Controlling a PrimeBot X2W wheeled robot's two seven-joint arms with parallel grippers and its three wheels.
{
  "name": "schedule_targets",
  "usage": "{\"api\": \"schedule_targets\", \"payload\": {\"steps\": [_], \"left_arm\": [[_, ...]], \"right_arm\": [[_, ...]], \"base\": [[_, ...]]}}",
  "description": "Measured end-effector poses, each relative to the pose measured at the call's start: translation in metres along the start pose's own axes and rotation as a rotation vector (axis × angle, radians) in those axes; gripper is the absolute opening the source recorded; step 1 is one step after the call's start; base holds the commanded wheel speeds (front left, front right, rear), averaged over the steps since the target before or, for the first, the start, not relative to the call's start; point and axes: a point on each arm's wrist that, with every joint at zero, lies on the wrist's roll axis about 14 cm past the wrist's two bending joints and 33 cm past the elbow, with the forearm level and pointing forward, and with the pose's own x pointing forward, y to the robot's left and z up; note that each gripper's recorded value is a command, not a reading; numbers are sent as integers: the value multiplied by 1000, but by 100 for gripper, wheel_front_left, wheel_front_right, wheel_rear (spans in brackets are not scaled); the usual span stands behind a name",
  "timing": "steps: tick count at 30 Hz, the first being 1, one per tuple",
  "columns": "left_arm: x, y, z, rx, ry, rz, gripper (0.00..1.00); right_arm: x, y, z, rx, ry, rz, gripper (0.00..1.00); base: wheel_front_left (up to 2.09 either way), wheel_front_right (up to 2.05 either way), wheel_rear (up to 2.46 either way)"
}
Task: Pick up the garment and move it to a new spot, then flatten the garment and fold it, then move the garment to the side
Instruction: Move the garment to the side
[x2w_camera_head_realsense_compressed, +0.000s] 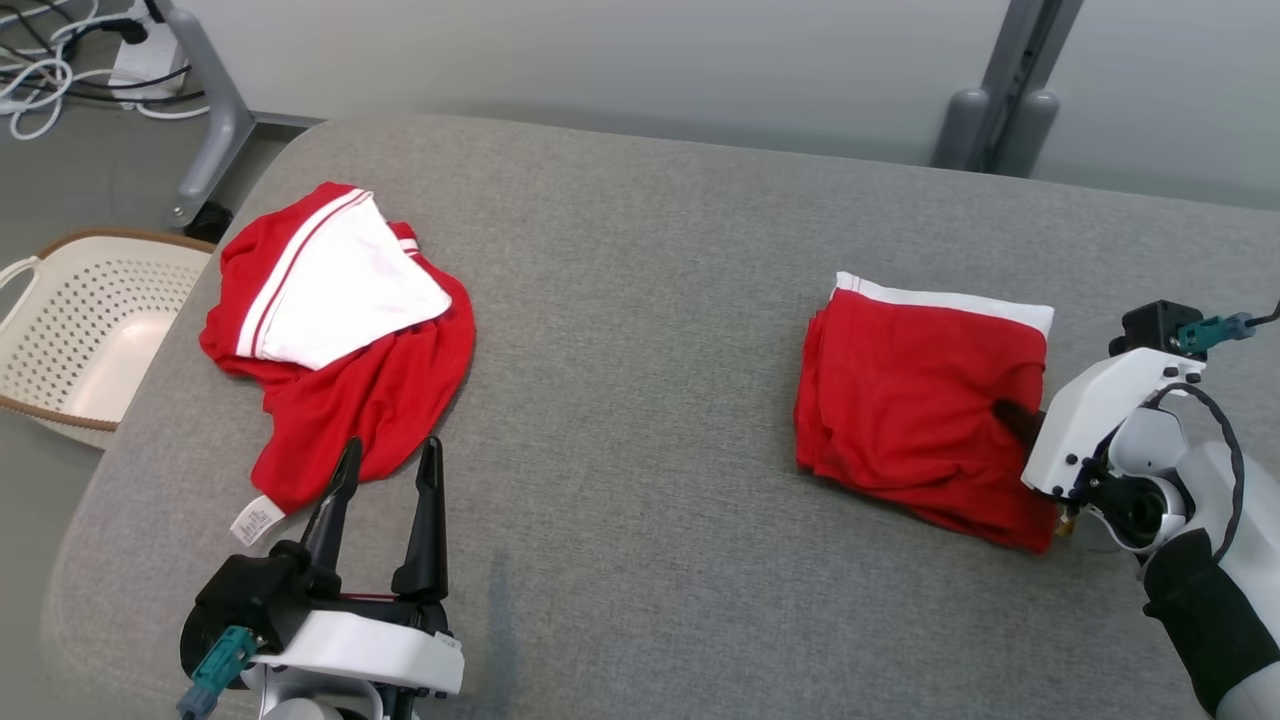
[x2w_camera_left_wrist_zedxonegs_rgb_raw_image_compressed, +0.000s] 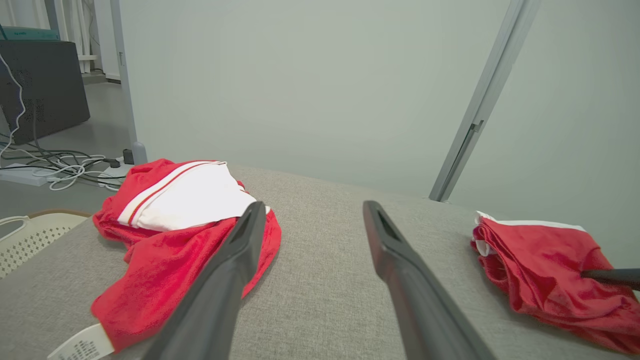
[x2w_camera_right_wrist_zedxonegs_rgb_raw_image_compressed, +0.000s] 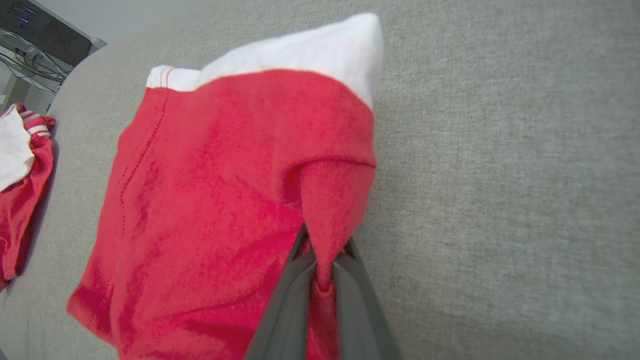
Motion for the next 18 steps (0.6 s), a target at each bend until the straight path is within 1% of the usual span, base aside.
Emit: {"api": "schedule_targets", "payload": {"steps": [5,9,13,14,18], "left_arm": [[4,-13,-1,-4,2,-40,100],[9,-31,-5,-4,8,-101,100],[15,-66,-13,-13,29,-221,100],[19,-85,-16,-20,38,-278,100],[25,-121,-21,-30,50,-381,100]], "right_arm": [[-11,-2,11,-17,-72,-1,0],[-22,-4,15,-30,-102,4,0],[-35,-14,12,-16,-114,-5,0],[-42,-24,10,-4,-120,-22,0],[-58,-40,7,17,-144,-49,0]], "base": [[0,0,0],[0,0,0],[0,0,0],[0,0,0],[0,0,0]]}}
